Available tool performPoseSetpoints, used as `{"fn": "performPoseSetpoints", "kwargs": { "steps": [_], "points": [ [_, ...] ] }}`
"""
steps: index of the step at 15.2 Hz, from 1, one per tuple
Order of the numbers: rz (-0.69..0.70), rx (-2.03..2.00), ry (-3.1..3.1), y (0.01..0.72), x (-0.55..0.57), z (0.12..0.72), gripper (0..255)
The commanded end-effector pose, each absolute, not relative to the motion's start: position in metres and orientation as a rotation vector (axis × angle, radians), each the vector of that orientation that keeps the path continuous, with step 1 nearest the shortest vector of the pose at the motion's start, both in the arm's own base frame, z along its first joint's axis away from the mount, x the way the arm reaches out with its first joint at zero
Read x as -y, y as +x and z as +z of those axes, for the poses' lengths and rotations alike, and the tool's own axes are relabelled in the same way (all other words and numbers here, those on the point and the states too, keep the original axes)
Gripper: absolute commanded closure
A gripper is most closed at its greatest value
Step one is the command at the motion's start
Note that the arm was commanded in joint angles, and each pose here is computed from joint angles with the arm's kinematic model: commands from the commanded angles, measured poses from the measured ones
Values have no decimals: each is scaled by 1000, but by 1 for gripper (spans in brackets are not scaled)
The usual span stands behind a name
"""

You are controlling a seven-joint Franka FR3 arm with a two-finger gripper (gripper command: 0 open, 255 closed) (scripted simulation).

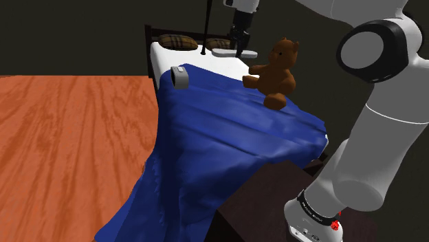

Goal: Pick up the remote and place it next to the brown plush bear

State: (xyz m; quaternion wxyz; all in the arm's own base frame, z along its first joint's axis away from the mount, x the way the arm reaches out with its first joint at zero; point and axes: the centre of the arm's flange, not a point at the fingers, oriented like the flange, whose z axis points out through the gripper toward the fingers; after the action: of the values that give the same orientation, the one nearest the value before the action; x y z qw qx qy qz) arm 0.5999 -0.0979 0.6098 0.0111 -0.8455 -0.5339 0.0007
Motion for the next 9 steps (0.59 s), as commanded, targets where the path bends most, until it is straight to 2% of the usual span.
{"fn": "performPoseSetpoints", "kwargs": {
  "steps": [1, 9],
  "points": [
    [2, 1665, -2637, 600, 99, 620, 255],
    [2, 1665, -2637, 600, 99, 663, 255]
  ]
}}
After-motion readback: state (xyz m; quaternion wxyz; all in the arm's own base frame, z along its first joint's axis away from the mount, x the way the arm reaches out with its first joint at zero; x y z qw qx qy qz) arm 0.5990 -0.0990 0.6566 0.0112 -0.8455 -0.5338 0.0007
